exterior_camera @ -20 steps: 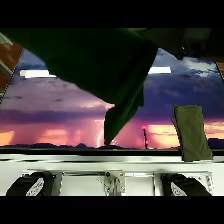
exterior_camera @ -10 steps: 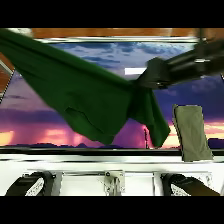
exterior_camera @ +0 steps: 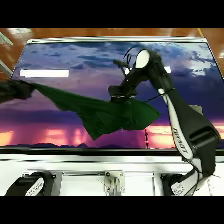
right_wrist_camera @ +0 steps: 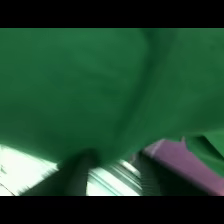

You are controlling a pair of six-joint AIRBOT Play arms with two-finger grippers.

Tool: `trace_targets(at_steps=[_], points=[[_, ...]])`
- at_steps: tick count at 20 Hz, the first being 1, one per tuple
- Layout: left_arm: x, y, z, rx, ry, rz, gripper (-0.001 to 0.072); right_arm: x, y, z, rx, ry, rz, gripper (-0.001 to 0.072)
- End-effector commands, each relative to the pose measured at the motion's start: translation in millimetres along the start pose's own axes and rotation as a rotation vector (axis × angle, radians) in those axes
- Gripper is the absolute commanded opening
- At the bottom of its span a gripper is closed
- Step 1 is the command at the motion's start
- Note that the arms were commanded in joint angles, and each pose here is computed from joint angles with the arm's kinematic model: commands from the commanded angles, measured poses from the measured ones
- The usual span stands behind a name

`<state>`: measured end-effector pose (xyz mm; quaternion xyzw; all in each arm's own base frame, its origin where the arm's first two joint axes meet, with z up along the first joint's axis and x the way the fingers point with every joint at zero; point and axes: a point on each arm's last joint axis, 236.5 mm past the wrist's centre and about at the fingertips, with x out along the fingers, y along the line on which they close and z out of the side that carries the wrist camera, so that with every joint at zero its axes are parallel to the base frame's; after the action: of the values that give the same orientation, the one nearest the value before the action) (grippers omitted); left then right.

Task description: Fold the shirts.

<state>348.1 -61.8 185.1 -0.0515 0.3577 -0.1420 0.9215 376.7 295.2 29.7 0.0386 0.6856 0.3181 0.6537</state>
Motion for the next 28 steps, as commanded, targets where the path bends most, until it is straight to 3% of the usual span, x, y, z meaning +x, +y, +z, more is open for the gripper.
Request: trace_targets(at_steps=[1, 4, 7, 8, 11, 14, 22, 28], points=[[37.8, 6.4, -43.5, -0.081, 0.068, -0.021, 0.004, 30.6, -22.6, 9.1, 0.027, 0.027, -0.001, 0.0459], [45.2, 9.0, -54.9, -0.09, 0.097, -0.02, 0.004, -23.7, -62.0, -6.7, -0.004, 0.019, -0.133, 0.0461], [45.6, 9.1, -55.0, -0.091, 0.098, -0.02, 0.004, -115.4, -155.2, -44.3, 0.154, -0.003, -0.388, 0.0472], [45.6, 9.0, -55.2, -0.091, 0.099, -0.02, 0.004, -139.9, -178.9, -59.2, 0.232, -0.016, -0.407, 0.0621], [45.5, 8.8, -55.9, -0.091, 0.102, -0.021, 0.004, -182.0, -233.2, -97.7, 0.492, -0.074, -0.342, 0.064], [45.5, 8.7, -56.1, -0.093, 0.103, -0.022, 0.004, -167.1, -256.1, -116.6, 0.626, -0.086, -0.184, 0.064], [45.6, 8.7, -55.9, -0.134, 0.102, -0.019, 0.004, -64.4, -306.7, -111.3, 0.775, -0.195, -0.077, 0.064], [45.7, 8.9, -55.8, -0.145, 0.102, -0.019, 0.004, -12.2, -301.5, -89.9, 0.803, -0.176, 0.075, 0.064]])
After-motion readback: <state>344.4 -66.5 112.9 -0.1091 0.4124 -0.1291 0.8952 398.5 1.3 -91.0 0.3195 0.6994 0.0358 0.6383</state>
